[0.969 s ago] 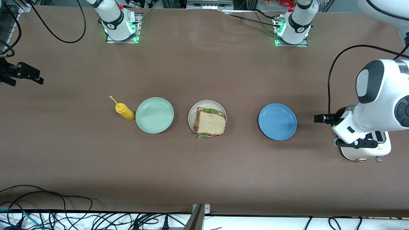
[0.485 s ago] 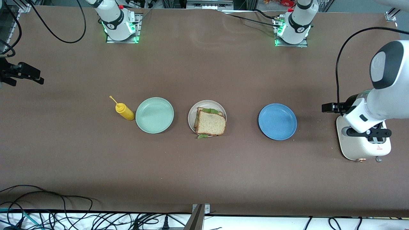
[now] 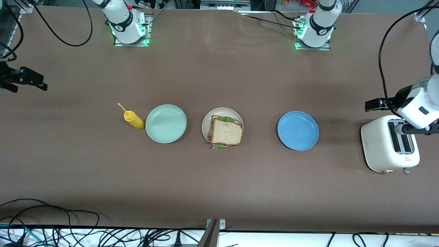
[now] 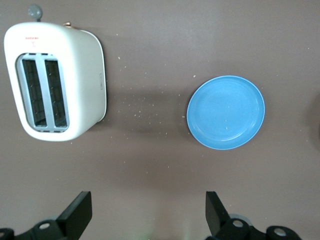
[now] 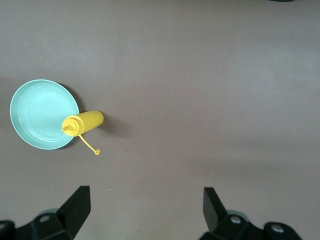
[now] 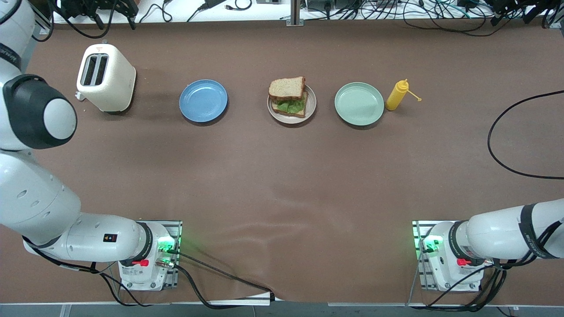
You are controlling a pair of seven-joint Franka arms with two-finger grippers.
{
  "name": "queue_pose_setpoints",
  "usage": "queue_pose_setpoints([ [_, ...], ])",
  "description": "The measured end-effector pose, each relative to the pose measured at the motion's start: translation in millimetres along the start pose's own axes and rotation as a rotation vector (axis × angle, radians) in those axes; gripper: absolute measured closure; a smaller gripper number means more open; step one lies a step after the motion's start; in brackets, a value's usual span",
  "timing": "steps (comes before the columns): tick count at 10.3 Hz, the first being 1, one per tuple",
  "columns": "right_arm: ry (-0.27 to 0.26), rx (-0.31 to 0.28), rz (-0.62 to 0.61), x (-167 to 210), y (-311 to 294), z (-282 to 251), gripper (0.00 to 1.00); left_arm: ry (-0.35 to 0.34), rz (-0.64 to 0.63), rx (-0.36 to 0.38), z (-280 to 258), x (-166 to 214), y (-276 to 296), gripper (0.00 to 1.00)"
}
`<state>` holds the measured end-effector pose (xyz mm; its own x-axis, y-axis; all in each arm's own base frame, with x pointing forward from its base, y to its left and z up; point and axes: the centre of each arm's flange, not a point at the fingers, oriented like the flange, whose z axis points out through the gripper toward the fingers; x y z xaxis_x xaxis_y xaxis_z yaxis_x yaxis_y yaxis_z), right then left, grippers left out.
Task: Make sandwich on beige plate with both arms
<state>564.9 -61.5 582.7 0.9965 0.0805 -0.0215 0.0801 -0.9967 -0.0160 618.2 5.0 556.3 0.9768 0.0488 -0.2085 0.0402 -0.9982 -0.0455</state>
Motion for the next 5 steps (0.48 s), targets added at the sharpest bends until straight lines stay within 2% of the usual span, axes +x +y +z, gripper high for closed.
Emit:
queue_pose_setpoints([
  [2, 0.0, 0.002, 0.0, 0, -1, 0, 0.0, 0.02, -0.002, -0.006, -19, -27, -4, 0.0],
  [5, 0.0, 0.002, 0.001, 0, 0, 0, 0.0, -0.016, 0.003, -0.01, -30, -60, -5, 0.0],
])
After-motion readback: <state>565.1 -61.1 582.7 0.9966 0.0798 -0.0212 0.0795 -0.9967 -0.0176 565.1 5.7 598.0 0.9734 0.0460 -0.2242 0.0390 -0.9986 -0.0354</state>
